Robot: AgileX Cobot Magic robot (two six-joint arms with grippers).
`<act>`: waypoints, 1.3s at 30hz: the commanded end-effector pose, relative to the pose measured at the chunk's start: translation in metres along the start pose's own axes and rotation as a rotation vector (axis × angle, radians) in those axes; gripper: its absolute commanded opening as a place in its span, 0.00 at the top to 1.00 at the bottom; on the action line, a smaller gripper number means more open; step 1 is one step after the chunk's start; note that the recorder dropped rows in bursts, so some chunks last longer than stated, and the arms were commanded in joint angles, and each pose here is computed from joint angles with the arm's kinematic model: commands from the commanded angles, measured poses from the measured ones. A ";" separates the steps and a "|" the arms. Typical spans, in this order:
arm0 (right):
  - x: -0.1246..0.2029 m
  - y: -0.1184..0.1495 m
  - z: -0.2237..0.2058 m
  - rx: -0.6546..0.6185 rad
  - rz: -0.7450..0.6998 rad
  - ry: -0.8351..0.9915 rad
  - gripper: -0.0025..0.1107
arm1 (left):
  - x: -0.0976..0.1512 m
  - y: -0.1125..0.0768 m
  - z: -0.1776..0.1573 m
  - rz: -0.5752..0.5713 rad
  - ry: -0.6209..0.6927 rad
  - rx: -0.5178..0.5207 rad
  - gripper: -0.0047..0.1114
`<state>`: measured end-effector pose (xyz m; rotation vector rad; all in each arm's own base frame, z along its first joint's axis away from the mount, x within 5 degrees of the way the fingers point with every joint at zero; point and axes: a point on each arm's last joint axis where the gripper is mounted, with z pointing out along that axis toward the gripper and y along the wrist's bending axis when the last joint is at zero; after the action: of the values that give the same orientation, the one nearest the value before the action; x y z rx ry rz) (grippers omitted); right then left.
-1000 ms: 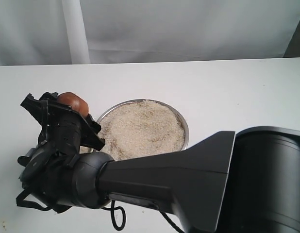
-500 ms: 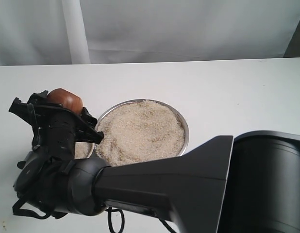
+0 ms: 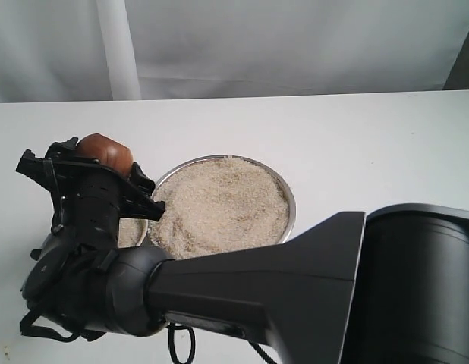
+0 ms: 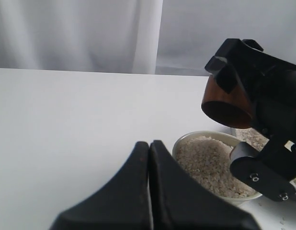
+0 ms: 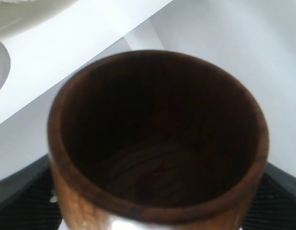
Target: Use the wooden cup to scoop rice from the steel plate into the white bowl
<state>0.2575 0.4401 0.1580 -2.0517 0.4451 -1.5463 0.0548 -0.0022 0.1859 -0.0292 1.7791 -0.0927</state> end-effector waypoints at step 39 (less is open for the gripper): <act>0.094 0.027 0.013 -0.566 1.772 -0.203 0.98 | -0.001 0.000 0.000 -0.008 -0.009 0.006 0.96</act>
<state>0.2957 0.3788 0.1948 -1.1492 2.0146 -0.1661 0.0548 -0.0022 0.1859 -0.0292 1.7791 -0.0927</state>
